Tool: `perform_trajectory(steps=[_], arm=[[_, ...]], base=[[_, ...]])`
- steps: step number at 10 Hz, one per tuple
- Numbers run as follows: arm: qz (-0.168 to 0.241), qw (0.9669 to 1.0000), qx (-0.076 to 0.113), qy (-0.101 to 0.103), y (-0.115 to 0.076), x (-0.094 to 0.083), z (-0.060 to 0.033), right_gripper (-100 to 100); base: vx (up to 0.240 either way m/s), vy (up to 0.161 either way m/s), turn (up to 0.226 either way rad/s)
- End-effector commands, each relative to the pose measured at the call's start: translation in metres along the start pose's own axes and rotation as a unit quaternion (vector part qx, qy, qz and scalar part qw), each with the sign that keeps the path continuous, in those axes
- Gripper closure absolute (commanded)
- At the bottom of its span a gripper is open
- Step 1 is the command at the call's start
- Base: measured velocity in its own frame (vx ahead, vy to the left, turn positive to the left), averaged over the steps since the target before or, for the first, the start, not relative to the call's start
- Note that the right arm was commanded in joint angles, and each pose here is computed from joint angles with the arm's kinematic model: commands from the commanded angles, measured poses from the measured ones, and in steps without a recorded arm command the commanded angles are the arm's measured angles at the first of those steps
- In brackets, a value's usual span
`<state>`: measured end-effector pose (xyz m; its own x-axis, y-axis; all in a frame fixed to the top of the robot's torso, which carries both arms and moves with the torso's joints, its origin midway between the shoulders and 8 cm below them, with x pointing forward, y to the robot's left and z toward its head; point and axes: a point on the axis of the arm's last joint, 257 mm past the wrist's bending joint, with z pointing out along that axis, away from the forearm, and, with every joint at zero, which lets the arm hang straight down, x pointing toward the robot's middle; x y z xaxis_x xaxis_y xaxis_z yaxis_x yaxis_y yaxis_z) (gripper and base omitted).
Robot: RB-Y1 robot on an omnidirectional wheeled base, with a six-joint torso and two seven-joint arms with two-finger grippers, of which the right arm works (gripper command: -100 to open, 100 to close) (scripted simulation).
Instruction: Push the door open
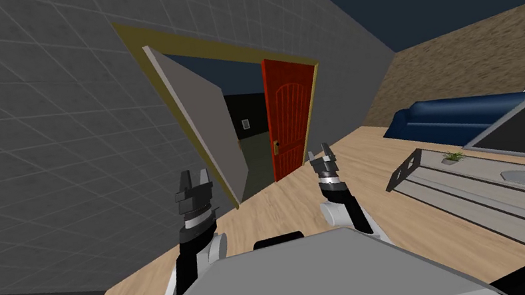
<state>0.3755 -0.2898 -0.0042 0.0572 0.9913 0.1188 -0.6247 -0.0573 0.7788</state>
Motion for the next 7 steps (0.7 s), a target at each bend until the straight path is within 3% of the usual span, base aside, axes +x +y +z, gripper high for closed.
perform_trajectory(steps=[1,4,7], arm=[[0.001,0.9999,0.011,0.004,-0.012,0.003,0.0008,-100],[0.003,0.9991,0.041,0.014,-0.043,0.009,-0.0006,-100],[0.004,0.9982,0.056,0.019,-0.06,0.012,-0.0018,-100]], base=[[0.113,-0.051,0.035],[0.106,-0.061,0.062],[0.074,-0.063,0.038]])
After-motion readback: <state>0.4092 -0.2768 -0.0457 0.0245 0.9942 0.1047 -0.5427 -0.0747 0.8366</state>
